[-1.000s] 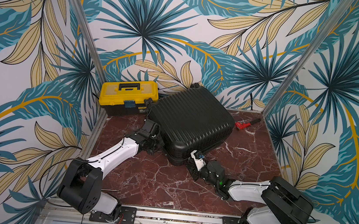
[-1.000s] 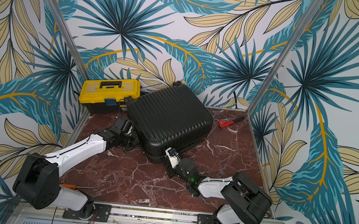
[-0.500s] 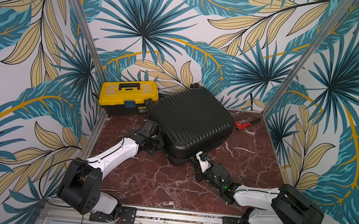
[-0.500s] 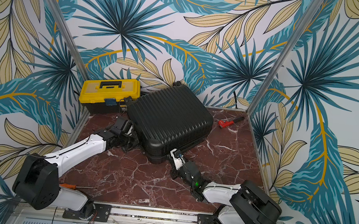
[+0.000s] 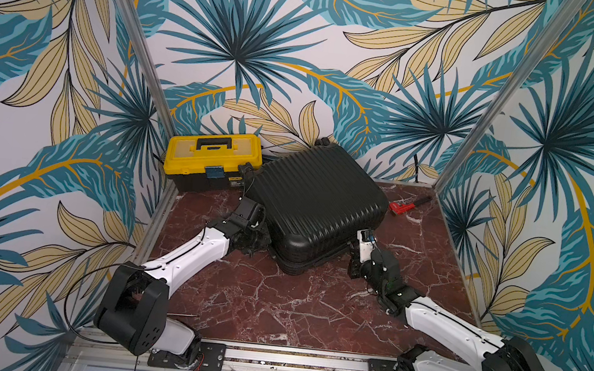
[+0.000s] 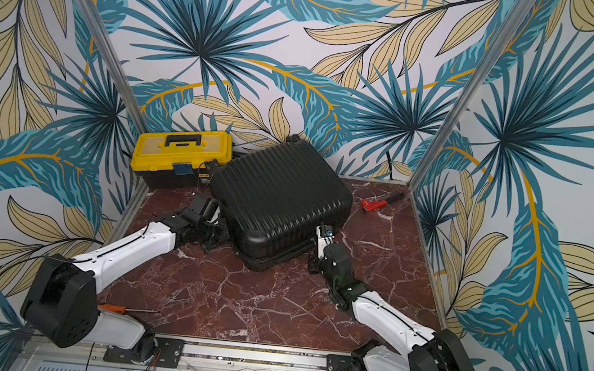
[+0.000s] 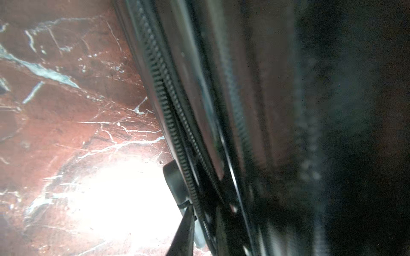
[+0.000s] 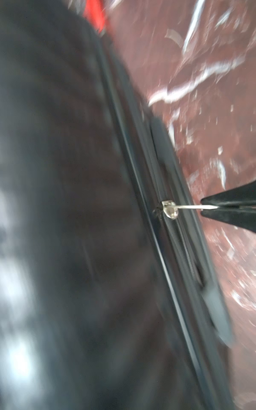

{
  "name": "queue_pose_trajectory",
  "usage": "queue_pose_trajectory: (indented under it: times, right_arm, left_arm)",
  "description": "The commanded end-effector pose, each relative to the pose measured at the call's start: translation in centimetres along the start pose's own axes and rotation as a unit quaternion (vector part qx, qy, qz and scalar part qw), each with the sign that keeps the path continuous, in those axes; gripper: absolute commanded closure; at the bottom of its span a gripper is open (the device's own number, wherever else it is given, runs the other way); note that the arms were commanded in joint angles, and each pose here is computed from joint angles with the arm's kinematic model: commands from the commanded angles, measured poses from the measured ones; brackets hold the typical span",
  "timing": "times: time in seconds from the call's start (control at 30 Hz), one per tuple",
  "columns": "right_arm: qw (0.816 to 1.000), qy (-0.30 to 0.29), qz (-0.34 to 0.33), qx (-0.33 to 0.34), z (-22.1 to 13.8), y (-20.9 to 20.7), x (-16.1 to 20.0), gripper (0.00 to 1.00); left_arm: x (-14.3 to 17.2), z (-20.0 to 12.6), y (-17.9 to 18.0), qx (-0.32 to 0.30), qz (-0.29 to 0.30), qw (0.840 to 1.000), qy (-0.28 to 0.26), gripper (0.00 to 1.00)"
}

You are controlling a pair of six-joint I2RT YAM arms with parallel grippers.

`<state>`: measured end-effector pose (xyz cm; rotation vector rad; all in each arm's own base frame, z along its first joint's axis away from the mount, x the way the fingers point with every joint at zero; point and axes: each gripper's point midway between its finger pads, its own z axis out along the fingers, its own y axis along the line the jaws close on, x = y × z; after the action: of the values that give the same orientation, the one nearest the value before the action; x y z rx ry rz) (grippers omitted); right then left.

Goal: Open the suitcase zippers
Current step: Unzip the zipper on the suitcase, then adjust the suitcase at the center of the board.

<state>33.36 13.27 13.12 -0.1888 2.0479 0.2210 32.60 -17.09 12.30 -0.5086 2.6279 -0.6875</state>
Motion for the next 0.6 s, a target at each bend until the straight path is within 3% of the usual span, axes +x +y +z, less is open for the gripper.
queue_pose_trajectory:
  times: [0.0, 0.27, 0.4, 0.47, 0.57]
  right_arm:
    - [0.997, -0.028, 0.059, 0.052, 0.8, -3.7, -2.7, 1.0]
    - [0.981, -0.041, 0.149, 0.118, 3.9, -10.7, -6.0, 1.0]
    - [0.982, -0.052, 0.151, 0.101, 3.1, -10.3, -6.4, 1.0]
    - [0.982, -0.049, 0.159, 0.088, 2.1, -9.4, -5.6, 1.0]
    - [0.988, -0.03, 0.136, 0.066, 0.4, -6.7, -3.2, 1.0]
  left_arm:
    - [1.3, -0.2, 4.8, -0.095, 0.003, 0.995, 0.016, 0.82]
    - [1.2, -0.1, 4.7, -0.094, 0.009, 0.995, 0.018, 0.84]
    - [0.3, 0.3, 4.0, -0.095, 0.019, 0.995, 0.014, 0.83]
    - [-0.6, 0.5, 3.3, -0.094, 0.026, 0.995, 0.009, 0.72]
    - [-2.5, 1.0, 1.9, -0.098, 0.03, 0.995, 0.0, 0.39]
